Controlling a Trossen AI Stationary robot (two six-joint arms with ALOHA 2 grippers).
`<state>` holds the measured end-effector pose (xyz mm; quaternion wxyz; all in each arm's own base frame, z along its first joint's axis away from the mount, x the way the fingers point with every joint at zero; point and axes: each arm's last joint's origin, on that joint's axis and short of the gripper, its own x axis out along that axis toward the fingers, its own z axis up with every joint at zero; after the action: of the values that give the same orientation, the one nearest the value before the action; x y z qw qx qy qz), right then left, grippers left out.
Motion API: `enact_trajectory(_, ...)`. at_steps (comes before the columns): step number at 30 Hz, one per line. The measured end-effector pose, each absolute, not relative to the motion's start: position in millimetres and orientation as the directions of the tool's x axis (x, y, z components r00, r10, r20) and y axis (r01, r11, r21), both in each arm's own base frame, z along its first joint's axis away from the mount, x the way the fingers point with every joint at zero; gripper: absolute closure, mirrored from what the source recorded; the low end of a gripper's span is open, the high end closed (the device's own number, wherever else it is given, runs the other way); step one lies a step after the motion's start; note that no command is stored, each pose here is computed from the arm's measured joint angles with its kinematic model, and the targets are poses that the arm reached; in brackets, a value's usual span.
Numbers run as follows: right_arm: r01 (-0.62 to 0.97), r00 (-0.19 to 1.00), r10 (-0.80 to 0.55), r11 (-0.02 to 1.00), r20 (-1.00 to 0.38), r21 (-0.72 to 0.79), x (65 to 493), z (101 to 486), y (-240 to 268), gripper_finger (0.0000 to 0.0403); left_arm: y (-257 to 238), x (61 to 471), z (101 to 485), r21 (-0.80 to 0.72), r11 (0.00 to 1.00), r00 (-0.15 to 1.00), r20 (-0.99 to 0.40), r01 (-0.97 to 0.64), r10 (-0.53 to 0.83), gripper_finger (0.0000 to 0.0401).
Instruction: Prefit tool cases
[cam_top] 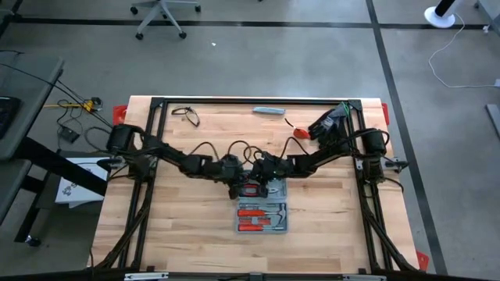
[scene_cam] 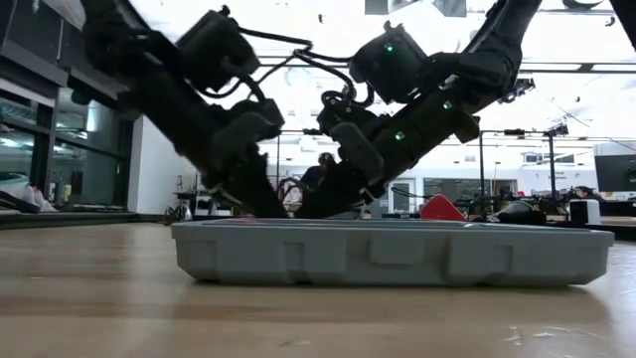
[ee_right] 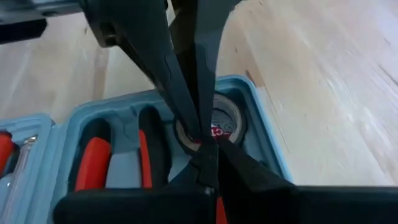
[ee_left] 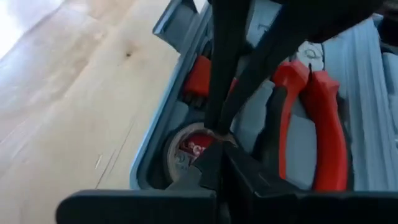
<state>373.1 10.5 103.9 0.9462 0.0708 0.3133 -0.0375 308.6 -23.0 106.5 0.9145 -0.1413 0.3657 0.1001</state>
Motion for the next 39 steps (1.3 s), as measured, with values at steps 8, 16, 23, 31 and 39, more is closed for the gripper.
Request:
enact_trajectory(8,0.117,0.788,-0.027,0.988,-0.615,0.105,372,102,10,0.0403,-23,314,103,-0.189,0.941,0.715,-0.695,-0.282,0.075,0.0398)
enact_trajectory(16,0.117,0.783,-0.028,0.988,-0.621,0.104,372,101,10,0.0403,-23,314,103,-0.182,0.943,0.718,-0.691,-0.280,0.080,0.0398)
enact_trajectory(23,0.117,0.781,-0.027,0.988,-0.624,0.103,372,101,11,0.0403,-23,314,103,-0.186,0.943,0.728,-0.681,-0.277,0.079,0.0398)
enact_trajectory(31,0.117,0.779,-0.027,0.988,-0.626,0.103,371,101,11,0.0403,-24,314,103,-0.186,0.943,0.728,-0.681,-0.276,0.078,0.0398)
enact_trajectory(39,0.115,0.779,-0.024,0.988,-0.627,0.104,372,100,11,0.0403,-29,311,116,-0.165,0.959,0.743,-0.666,-0.229,0.063,0.0398)
